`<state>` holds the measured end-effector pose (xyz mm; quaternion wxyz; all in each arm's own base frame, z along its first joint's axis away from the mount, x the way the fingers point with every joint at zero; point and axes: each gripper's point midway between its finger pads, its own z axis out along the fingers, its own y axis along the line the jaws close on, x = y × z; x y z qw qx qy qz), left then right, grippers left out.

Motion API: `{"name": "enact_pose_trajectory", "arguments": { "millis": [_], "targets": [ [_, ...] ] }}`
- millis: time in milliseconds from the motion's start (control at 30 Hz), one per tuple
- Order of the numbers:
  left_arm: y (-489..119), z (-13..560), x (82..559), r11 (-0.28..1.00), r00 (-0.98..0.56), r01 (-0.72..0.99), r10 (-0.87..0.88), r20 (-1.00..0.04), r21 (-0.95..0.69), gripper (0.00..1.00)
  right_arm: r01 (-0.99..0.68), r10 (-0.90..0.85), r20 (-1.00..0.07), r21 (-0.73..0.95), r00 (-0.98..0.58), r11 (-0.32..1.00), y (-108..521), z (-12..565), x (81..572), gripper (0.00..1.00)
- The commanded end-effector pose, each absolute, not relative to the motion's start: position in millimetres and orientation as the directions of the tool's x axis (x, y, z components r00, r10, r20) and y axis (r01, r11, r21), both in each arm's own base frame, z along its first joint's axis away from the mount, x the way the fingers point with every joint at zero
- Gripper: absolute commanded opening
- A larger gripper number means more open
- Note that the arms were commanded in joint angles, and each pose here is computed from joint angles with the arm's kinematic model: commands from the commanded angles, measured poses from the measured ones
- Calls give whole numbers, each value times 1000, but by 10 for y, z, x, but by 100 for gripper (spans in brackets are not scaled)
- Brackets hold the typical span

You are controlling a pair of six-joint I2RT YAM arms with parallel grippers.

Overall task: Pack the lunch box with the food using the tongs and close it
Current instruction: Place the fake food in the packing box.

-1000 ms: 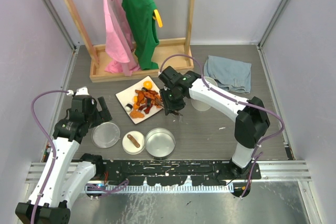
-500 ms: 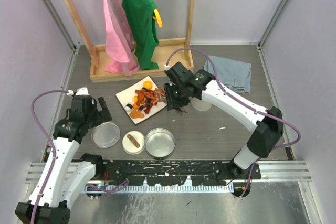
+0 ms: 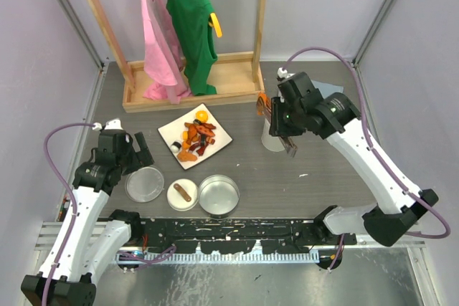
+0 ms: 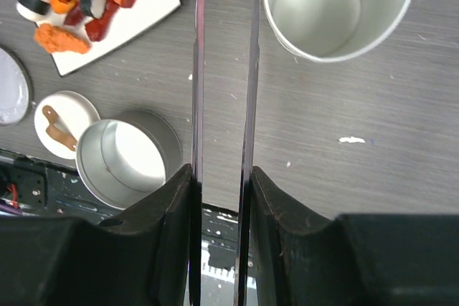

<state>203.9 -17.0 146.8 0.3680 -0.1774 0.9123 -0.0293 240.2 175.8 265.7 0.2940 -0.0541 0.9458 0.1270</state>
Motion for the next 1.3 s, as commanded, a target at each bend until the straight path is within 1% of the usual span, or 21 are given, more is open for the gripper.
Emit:
{"name": "enact_pose_trajectory", "arguments": {
  "millis": [0,300,500,700,833,1000,1267],
  "targets": [
    [-206,1541,2128,931,-639,-293,-360,-679,-218,99,-148,-23,-616,152,-787,977,1479,2877,2279,28],
    [-207,1551,2123,931,-636,-291,-360,-682,-220,99,-90,-39,-599,56,-799,994,1210,2815,2179,29],
    [-201,1554,2122,930,-634,-294,-362,-683,-220,99,-94,-41,-591,59,-805,994,1263,2674,2224,30],
    [-196,1552,2118,930,-635,-296,-361,-683,-217,99,-93,-61,-554,31,-830,995,1295,2441,2268,31],
    [-192,1548,2119,930,-635,-298,-361,-683,-215,99,-98,-65,-550,30,-833,995,1316,2378,2300,33],
    [-188,1546,2122,930,-635,-300,-362,-683,-214,100,-93,-63,-550,28,-833,995,1308,2366,2325,40],
    [-191,1542,2121,930,-637,-299,-361,-681,-213,99,-74,-44,-557,32,-829,997,1267,2366,2377,43]
  ]
}}
